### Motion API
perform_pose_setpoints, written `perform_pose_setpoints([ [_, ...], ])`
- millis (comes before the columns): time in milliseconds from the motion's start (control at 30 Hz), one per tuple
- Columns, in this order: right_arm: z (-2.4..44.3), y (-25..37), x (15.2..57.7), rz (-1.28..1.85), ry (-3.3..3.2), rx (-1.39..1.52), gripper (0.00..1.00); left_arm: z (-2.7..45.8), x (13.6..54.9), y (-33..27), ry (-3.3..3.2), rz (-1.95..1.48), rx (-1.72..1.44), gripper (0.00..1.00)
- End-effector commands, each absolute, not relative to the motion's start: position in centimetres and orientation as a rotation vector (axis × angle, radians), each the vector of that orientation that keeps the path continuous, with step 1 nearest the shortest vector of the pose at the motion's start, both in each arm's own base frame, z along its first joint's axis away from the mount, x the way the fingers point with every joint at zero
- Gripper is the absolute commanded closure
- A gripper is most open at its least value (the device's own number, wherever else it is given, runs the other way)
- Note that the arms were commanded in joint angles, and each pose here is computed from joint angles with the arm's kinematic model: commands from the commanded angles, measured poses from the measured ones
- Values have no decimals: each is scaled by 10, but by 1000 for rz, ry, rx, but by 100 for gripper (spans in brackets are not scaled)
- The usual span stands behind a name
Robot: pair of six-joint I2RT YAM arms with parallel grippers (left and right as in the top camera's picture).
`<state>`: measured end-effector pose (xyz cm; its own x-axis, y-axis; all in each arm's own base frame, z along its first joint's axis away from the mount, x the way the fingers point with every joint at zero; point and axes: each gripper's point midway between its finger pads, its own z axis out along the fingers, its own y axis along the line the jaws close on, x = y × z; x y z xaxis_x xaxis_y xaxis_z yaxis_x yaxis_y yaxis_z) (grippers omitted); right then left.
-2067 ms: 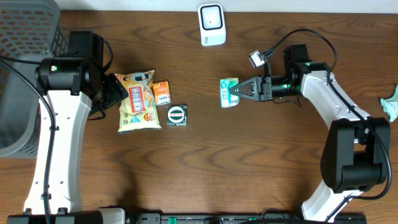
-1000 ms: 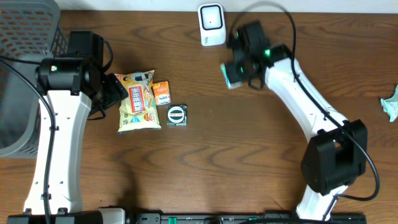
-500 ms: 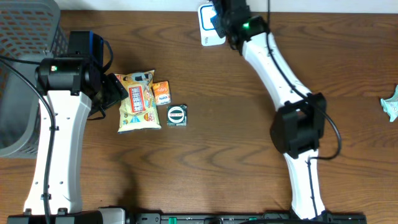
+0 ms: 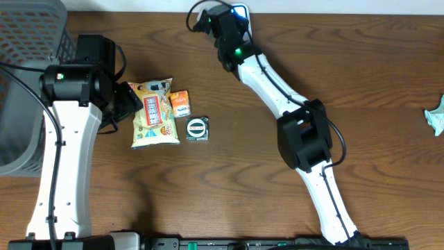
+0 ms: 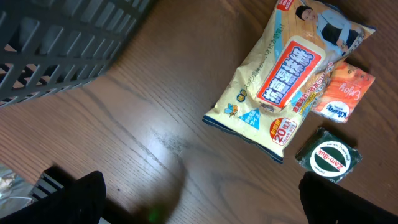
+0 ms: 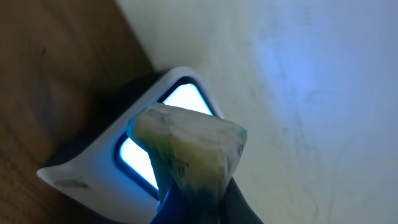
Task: Scan the item barcode
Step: 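Carry the tissue pack to the right table edge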
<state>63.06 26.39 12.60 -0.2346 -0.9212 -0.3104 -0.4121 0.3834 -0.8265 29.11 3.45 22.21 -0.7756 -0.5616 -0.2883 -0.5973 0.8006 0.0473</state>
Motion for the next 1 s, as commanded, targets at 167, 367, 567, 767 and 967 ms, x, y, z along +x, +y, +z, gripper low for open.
perform_pose_setpoints([
  [167,152,240,638,-899,1805,-1111,99,222,290,37,2725,212,-908,2],
  [367,195,217,639,-814,1849,-888,99,222,290,37,2726,212,-908,2],
  [567,257,132,628,-720,1978,-571,99,222,290,37,2725,212,-908,2],
  [767,224,-38,576,-527,2402,-129,98,222,290,37,2725,212,-908,2],
  [967,176,-160,512,-558,2625,367,98,222,290,37,2725,212,-908,2],
])
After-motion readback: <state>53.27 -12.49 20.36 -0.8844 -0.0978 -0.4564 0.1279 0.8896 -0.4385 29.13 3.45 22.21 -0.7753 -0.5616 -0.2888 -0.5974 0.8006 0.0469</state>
